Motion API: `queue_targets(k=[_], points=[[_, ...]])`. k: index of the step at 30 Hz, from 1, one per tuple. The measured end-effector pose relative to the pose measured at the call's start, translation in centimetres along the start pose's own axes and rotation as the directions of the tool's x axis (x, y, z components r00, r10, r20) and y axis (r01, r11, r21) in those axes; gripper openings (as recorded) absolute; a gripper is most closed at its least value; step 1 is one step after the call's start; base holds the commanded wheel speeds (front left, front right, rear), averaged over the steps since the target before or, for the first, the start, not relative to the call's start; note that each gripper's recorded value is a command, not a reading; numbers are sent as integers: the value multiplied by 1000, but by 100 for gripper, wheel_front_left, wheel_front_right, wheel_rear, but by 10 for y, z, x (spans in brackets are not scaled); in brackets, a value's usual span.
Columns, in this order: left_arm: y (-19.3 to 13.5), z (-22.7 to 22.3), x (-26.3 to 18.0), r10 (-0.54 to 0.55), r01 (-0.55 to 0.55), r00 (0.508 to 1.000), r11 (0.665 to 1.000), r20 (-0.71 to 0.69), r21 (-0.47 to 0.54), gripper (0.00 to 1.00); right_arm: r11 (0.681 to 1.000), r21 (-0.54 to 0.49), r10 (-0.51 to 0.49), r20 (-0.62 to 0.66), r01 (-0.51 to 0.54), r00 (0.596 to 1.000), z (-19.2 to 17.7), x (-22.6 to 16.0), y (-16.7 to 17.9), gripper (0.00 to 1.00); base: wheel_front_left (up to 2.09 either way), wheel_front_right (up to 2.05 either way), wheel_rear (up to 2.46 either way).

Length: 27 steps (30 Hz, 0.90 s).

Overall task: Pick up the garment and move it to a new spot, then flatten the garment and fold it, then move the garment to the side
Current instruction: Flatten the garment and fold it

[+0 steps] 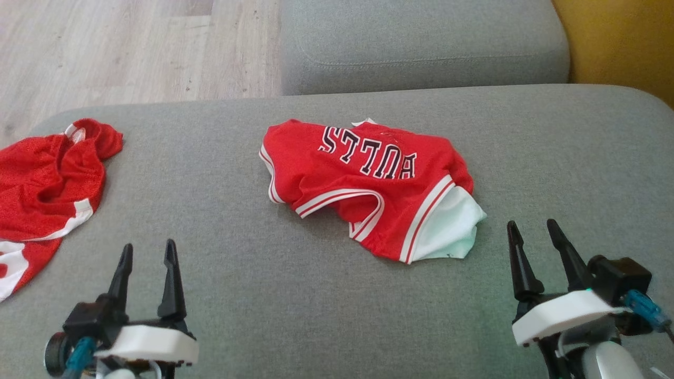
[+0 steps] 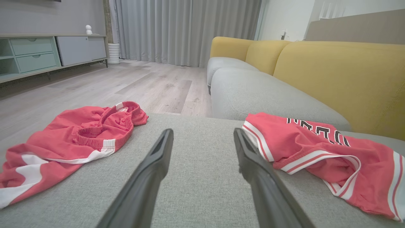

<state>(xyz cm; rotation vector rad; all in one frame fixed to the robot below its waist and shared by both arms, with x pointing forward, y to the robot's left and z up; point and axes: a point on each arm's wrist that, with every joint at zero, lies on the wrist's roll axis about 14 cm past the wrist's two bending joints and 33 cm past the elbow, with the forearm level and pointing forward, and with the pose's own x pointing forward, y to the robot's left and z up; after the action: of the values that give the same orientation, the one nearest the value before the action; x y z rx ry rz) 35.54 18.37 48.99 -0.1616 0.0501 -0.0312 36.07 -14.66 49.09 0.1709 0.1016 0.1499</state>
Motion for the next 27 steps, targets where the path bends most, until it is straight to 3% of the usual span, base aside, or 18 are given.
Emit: queue_targets(k=[9,15,19,27], points=[[-7,5,5,-16,16,1000,1000,2,0,100,1000,3,2,-19,-2,1000,-5,-2,1,100,0,0,0],[-7,2,8,-13,13,1000,1000,-12,-2,100,992,-10,122,-105,-123,987,-25,3,41,100,0,0,0],[-7,0,10,-13,13,1000,1000,-18,-6,100,972,-46,219,-183,-231,958,-39,13,74,100,0,0,0],[-8,1,24,-15,15,1000,1000,-16,-13,100,876,-200,327,-420,-438,847,-85,46,116,100,0,0,0]])
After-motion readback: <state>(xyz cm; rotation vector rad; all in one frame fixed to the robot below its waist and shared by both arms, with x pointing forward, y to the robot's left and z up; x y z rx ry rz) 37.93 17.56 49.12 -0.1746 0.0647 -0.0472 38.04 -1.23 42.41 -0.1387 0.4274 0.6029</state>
